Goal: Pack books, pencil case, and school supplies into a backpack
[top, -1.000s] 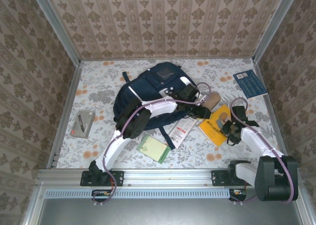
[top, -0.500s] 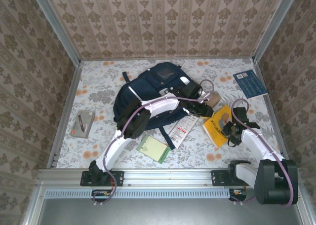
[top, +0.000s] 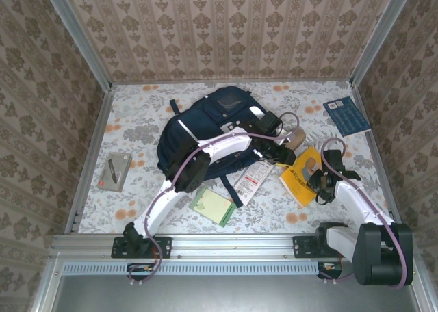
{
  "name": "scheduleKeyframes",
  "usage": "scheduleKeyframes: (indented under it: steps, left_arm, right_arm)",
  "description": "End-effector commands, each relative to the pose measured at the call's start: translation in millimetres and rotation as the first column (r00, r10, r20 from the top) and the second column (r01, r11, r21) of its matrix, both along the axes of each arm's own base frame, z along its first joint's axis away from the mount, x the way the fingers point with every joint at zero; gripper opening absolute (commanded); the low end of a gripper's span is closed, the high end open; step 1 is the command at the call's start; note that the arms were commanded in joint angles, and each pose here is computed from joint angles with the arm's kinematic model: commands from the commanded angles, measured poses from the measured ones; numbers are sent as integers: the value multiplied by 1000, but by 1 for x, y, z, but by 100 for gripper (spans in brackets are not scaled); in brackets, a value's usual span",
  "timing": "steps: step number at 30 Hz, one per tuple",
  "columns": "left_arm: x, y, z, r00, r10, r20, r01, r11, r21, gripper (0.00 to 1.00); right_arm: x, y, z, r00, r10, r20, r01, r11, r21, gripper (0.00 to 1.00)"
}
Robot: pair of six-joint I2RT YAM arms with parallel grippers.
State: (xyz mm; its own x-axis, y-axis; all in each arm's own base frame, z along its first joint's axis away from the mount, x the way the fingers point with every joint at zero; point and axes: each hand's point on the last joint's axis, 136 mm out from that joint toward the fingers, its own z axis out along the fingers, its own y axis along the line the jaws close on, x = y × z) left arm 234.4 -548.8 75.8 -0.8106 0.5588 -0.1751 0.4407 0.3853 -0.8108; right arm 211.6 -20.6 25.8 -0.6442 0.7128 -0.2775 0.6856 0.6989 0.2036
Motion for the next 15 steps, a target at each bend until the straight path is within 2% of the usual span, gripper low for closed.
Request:
scheduleKeyframes:
  steps: [1, 4, 9, 12, 15]
  left_arm:
    - [-53, -12, -8, 988, -133, -74, 133, 991, 2, 40]
    - [-52, -11, -11, 989, -131, -74, 132, 991, 7, 40]
    - [-58, -27, 27, 980, -164, -113, 136, 967, -217, 36]
    - [-53, -30, 48, 983, -162, -87, 132, 952, -276, 37]
    - [-45, -27, 51, 984, -142, -106, 106, 952, -288, 36]
  right_arm:
    - [35, 27, 22, 982, 74, 174, -93, 990, 109, 39]
    - [36, 29, 22, 981, 75, 178, -97, 988, 119, 39]
    - [42, 35, 27, 975, 80, 206, -113, 982, 154, 39]
    - [44, 35, 31, 974, 81, 212, -115, 982, 151, 39]
    - [45, 34, 33, 973, 82, 214, -115, 982, 147, 38]
